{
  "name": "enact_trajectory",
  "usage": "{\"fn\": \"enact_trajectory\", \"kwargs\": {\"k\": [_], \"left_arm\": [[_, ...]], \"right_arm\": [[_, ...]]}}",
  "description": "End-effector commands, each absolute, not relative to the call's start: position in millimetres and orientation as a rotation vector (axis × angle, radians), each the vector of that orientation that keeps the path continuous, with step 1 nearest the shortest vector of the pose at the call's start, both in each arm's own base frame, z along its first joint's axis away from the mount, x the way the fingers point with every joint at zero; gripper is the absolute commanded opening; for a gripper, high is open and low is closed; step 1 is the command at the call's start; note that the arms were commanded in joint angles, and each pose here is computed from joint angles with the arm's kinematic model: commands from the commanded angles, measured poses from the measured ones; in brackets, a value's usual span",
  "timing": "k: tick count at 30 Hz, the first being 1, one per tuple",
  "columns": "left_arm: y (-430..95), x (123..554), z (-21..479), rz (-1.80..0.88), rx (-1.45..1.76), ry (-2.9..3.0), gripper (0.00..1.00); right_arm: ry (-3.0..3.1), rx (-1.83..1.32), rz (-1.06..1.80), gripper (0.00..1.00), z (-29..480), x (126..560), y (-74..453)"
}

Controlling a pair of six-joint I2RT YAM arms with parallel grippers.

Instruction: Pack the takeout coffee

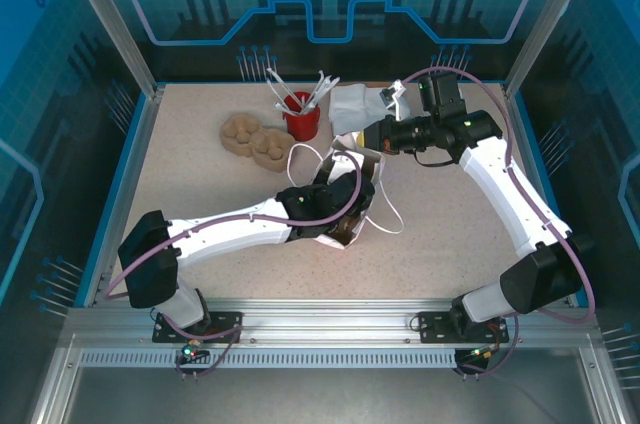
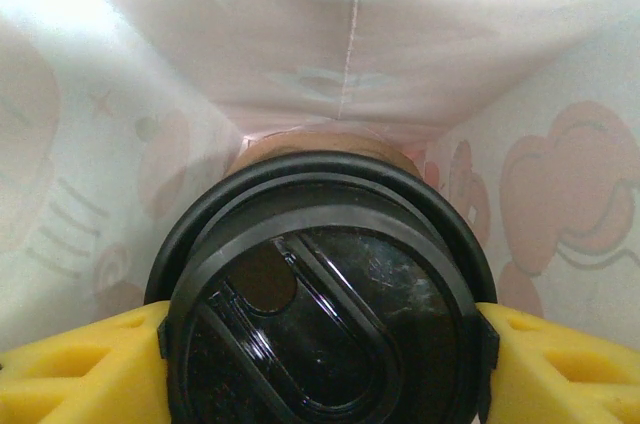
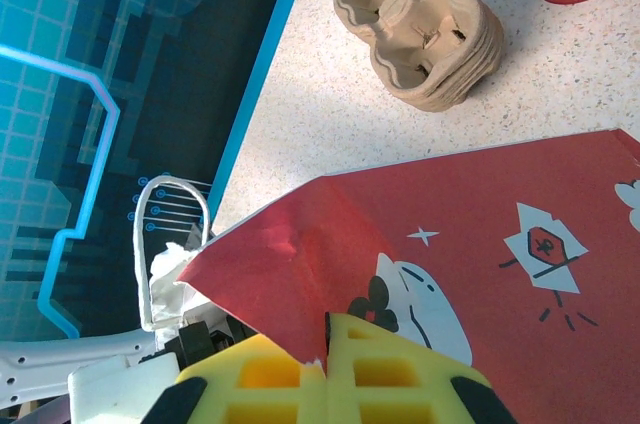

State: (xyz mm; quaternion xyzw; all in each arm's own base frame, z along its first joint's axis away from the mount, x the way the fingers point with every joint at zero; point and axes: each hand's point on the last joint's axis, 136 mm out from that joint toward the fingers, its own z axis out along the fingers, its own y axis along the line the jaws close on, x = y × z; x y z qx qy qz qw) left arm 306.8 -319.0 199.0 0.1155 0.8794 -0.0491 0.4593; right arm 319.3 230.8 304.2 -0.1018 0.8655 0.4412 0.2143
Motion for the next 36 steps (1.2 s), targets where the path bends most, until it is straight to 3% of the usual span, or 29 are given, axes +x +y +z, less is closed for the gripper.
{"fn": "enact_trajectory", "kwargs": {"k": [1,36], "left_arm": [[-315,307,201,-0.141,0.255,2.177,0.70],[-301,301,172,-0.126,0.171,2.452,0.69]], "right_arm": [[2.355,-0.322,1.268,0.00,321,316,239],[2.490,-0.240,1.482,0.00,284,288,251]]}}
